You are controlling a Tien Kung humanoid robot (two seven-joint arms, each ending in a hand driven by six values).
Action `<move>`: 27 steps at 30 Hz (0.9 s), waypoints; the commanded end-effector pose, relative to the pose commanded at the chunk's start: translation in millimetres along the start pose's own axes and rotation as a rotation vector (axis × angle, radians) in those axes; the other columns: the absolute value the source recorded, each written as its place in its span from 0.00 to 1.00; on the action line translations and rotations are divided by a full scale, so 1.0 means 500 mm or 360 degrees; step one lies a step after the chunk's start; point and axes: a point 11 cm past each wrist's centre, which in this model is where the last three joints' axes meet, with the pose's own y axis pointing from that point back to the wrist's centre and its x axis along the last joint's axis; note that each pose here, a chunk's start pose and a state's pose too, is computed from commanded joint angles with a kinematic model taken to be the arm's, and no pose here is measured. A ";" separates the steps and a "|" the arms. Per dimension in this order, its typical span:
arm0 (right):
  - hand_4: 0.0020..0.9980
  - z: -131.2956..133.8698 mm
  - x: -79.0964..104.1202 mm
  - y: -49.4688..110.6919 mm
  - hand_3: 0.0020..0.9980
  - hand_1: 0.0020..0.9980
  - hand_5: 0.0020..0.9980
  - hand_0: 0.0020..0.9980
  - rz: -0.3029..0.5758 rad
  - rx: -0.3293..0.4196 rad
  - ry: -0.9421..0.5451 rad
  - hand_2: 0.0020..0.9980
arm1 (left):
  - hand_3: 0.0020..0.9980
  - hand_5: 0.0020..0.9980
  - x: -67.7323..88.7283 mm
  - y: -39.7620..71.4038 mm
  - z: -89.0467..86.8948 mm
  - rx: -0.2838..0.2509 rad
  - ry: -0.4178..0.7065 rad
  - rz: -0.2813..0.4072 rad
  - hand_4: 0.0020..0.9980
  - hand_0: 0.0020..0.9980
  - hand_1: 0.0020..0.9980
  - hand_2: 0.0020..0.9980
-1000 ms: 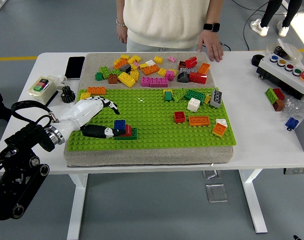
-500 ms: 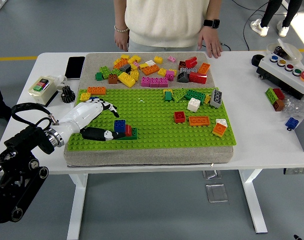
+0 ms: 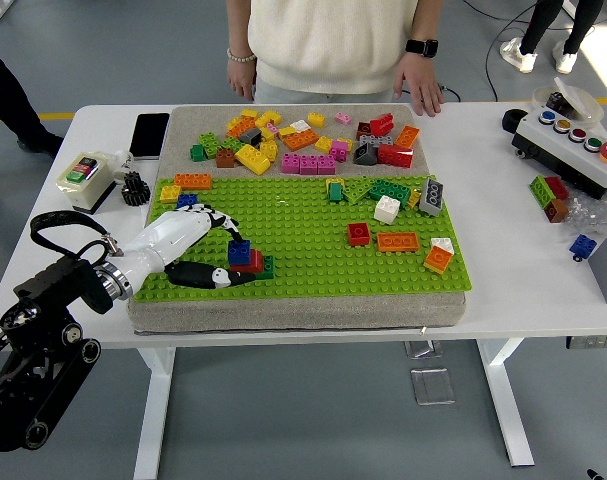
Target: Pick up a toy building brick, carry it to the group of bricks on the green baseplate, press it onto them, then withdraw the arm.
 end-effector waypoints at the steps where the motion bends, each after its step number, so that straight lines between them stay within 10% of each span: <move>1: 0.93 0.000 0.000 0.000 0.67 0.68 0.50 0.76 0.0000 0.0000 0.0001 0.73 | 0.63 0.78 -0.001 0.000 0.000 0.0001 0.0001 -0.0002 1.00 0.94 0.87 0.82; 27: 0.93 0.003 -0.001 0.000 0.67 0.68 0.50 0.76 0.0001 -0.0006 0.0009 0.73 | 0.62 0.78 -0.022 0.000 -0.009 0.0024 0.0014 -0.0044 1.00 0.94 0.86 0.82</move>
